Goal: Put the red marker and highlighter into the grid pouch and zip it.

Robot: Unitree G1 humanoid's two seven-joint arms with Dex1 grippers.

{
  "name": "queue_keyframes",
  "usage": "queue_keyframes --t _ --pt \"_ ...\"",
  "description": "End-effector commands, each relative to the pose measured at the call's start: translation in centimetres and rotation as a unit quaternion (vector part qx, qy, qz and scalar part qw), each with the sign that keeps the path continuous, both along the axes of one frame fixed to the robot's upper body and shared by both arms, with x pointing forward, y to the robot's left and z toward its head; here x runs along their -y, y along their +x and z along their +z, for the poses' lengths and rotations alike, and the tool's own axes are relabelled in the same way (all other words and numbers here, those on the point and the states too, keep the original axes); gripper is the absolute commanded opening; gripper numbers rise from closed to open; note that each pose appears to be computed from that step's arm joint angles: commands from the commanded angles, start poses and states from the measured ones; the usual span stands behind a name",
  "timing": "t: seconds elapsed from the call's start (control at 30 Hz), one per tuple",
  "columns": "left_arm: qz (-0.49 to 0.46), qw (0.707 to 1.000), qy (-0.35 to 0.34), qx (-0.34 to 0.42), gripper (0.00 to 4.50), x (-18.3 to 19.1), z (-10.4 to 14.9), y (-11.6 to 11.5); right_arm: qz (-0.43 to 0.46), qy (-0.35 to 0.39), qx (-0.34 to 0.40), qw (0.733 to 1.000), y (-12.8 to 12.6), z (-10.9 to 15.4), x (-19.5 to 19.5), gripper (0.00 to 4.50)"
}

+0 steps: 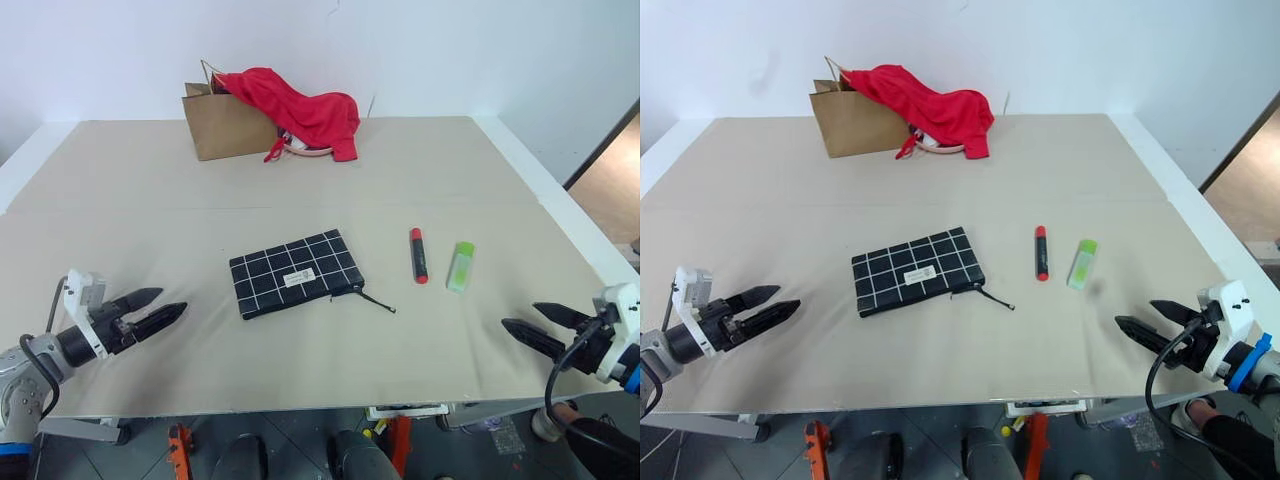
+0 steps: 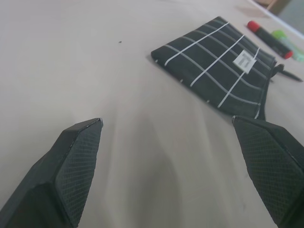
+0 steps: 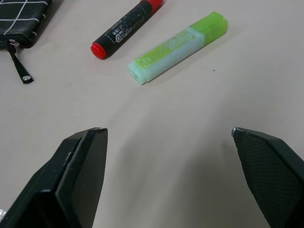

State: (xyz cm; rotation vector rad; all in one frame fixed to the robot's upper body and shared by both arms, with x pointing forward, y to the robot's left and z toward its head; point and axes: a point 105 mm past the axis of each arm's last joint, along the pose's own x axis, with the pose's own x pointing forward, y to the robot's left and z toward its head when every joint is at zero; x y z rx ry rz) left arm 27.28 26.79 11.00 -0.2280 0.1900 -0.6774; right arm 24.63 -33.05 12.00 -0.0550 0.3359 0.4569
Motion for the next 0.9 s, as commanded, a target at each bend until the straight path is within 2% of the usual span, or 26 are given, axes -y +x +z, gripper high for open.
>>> queue_keyframes --t 0.03,0.27,0.37,0.4,0.43,0.53,0.57,0.6,0.63,0.67,0.7,0.77,0.9 --pt "-0.002 0.998 -0.010 0.056 4.50 -0.7 2.1 0.3 0.007 -0.018 0.016 1.000 0.5 1.2 0.2 4.49" --pt "-0.026 0.988 0.095 0.120 4.50 -0.6 1.8 0.4 0.015 -0.013 0.028 0.999 1.2 1.7 -0.3 4.49" --pt "-0.053 0.971 0.173 0.154 4.50 -0.2 1.4 0.4 0.035 -0.001 0.042 0.998 1.8 2.7 -1.3 4.00" --pt "-0.070 0.961 0.207 0.167 4.50 0.1 1.1 0.4 0.049 0.006 0.049 0.998 2.0 3.3 -1.9 3.33" --pt "-0.083 0.953 0.232 0.179 4.50 0.3 1.0 0.4 0.061 0.014 0.053 0.997 2.1 3.7 -2.4 3.33" --pt "-0.116 0.930 0.281 0.207 4.50 1.0 0.8 0.6 0.095 0.029 0.062 0.993 2.7 4.6 -4.2 2.19" --pt "-0.130 0.922 0.295 0.215 4.50 1.3 0.7 0.6 0.106 0.033 0.065 0.992 3.0 4.9 -4.9 1.69" --pt "-0.149 0.911 0.312 0.224 4.50 1.7 0.6 0.6 0.127 0.035 0.070 0.989 3.4 5.2 -6.1 0.97" --pt "-0.166 0.901 0.326 0.233 4.50 2.3 0.5 0.7 0.151 0.041 0.073 0.985 3.9 5.4 -7.7 0.97" --pt "-0.177 0.894 0.334 0.239 4.50 2.6 0.4 0.7 0.167 0.044 0.076 0.982 4.1 5.6 -8.7 0.75" --pt "-0.193 0.886 0.343 0.247 4.50 3.1 0.3 0.8 0.191 0.045 0.076 0.978 4.5 5.6 -10.1 0.15" --pt "-0.220 0.867 0.360 0.263 4.50 4.1 0.2 1.1 0.229 0.034 0.082 0.969 5.7 5.3 -13.2 0.01" --pt "-0.256 0.840 0.383 0.286 4.50 5.6 0.0 1.6 0.266 -0.054 0.092 0.958 8.4 4.3 -17.6 0.01"
